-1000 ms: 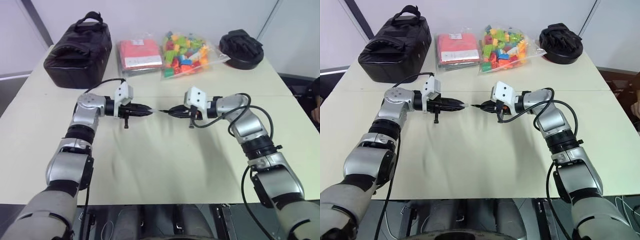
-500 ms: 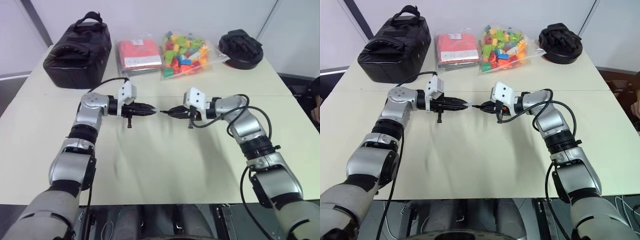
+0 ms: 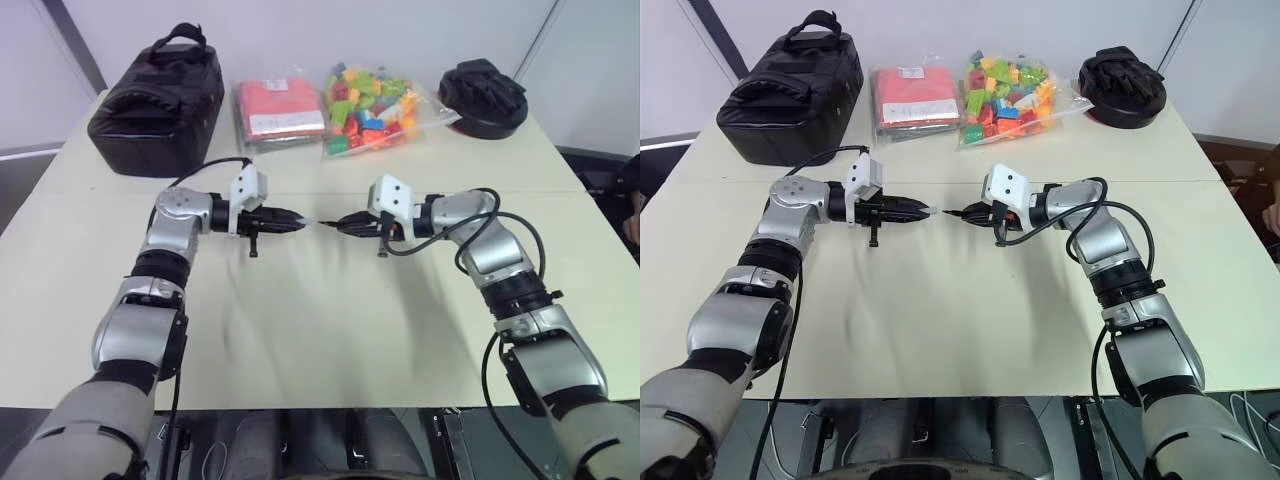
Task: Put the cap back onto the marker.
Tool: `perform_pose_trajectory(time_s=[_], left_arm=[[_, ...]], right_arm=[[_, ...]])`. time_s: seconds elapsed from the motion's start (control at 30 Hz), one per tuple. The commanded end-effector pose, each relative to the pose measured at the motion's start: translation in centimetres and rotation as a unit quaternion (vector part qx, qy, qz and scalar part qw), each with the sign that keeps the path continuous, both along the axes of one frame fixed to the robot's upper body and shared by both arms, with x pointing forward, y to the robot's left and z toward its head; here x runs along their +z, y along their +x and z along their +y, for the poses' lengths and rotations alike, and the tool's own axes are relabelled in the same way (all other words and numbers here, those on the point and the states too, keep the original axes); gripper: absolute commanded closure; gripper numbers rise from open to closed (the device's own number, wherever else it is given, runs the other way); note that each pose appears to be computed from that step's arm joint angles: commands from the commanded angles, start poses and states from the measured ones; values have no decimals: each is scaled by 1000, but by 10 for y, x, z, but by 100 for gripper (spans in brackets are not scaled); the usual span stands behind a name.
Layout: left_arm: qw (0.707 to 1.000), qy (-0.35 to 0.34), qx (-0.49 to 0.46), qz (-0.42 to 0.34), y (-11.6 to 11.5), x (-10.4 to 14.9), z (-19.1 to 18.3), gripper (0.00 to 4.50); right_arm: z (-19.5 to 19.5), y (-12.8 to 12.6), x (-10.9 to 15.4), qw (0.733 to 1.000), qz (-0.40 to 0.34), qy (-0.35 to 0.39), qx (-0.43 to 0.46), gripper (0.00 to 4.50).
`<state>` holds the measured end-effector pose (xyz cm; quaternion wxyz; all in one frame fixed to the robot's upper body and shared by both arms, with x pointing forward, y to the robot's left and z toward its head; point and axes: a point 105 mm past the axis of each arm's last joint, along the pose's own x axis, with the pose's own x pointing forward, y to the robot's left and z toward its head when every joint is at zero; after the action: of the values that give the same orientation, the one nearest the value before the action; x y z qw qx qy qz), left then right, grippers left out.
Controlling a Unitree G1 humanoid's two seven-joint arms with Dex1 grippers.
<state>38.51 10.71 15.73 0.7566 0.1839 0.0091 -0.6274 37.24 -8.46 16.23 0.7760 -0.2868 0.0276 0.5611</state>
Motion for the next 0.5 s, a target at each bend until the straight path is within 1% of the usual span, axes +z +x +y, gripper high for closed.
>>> perform_pose_trajectory(time_s=[0.03, 0.5], left_arm=[[1000, -3, -3, -17, 1, 6, -3, 445], [1000, -2, 0, -17, 4, 3, -11, 445]], right_arm=[[5, -2, 16, 999, -30, 12, 11, 450], [11, -8, 16, 999, -26, 20, 16, 450]])
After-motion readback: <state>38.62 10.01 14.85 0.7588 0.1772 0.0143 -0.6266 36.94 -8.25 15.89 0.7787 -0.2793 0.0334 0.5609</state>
